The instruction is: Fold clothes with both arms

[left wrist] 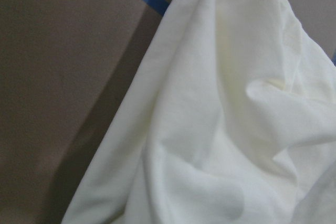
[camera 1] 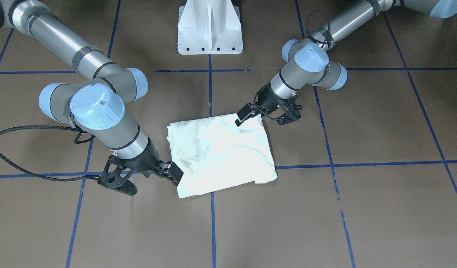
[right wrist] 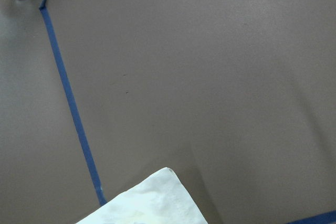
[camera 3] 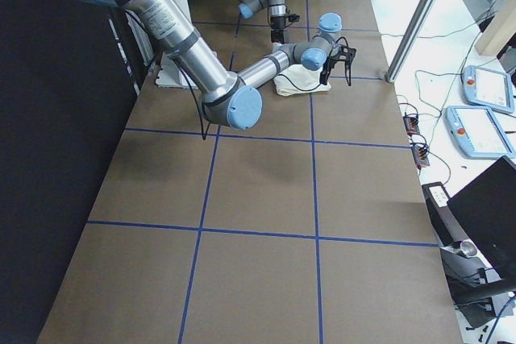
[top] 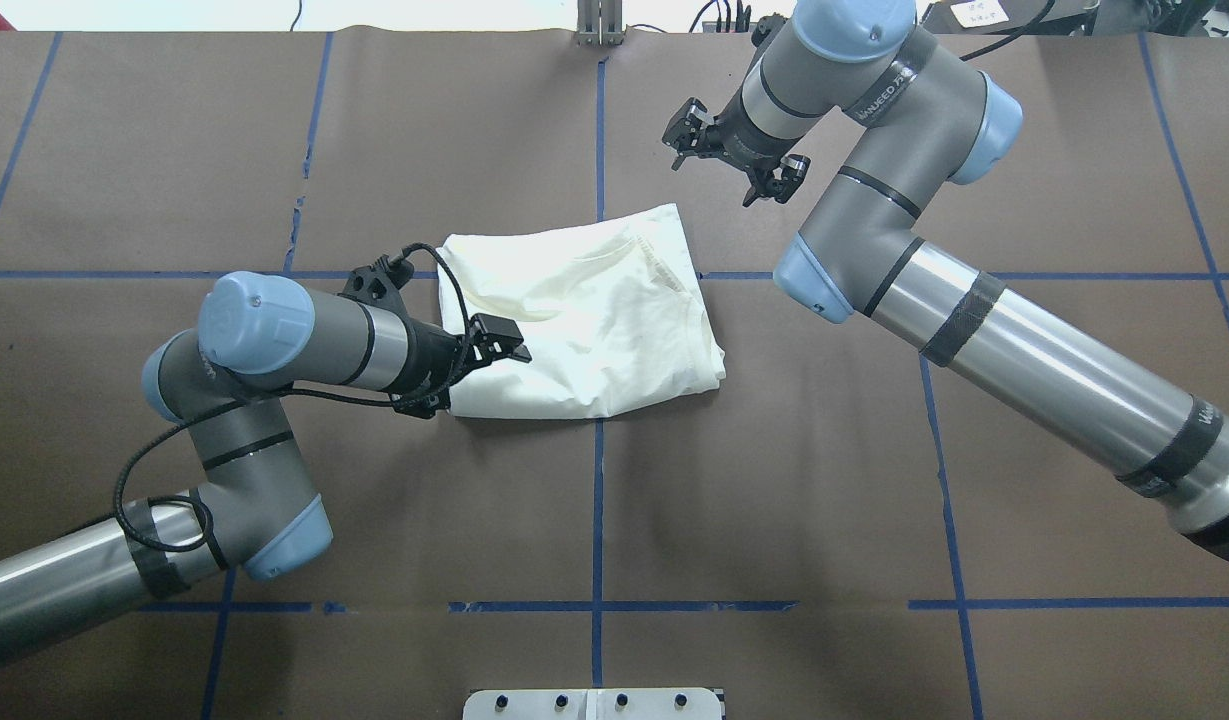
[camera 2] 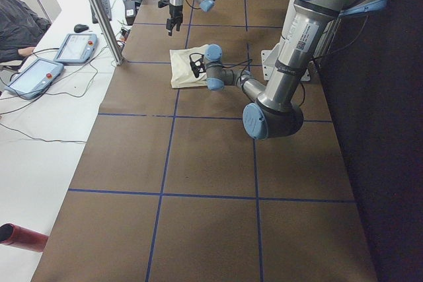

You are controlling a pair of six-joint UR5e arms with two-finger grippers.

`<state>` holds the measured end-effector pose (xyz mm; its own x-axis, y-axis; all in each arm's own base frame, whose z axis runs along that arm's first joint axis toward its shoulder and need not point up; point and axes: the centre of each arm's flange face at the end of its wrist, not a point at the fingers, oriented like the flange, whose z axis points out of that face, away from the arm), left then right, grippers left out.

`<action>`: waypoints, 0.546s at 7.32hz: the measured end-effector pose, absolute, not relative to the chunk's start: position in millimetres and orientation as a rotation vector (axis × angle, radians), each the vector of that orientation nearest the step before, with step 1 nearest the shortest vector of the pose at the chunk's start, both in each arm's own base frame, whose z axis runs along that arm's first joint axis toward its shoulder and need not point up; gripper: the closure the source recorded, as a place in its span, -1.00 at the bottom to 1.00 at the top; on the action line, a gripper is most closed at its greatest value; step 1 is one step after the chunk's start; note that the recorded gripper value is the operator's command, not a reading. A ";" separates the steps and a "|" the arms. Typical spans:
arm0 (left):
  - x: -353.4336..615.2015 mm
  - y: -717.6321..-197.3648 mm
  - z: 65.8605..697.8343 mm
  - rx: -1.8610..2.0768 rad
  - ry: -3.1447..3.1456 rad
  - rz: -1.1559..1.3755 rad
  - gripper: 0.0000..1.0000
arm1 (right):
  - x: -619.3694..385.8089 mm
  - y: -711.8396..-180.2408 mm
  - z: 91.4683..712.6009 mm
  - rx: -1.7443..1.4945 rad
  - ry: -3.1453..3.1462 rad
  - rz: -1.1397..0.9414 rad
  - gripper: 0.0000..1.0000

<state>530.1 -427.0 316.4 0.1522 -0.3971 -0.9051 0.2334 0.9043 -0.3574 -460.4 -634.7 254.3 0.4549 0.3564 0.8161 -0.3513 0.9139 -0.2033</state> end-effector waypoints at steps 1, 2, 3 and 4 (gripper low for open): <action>542.0 -409.8 312.3 -0.147 1.350 -0.430 -0.99 | -460.2 -634.3 255.1 -0.006 -1.008 0.437 -1.00; 549.8 -395.9 307.6 -0.150 1.358 -0.408 -0.99 | -460.0 -634.1 255.4 -0.006 -1.008 0.436 -1.00; 551.5 -389.0 302.9 -0.149 1.367 -0.396 -0.99 | -459.9 -634.0 255.9 -0.006 -1.008 0.437 -1.00; 549.9 -385.1 299.1 -0.143 1.376 -0.382 -0.99 | -459.9 -633.9 256.4 -0.006 -1.008 0.437 -1.00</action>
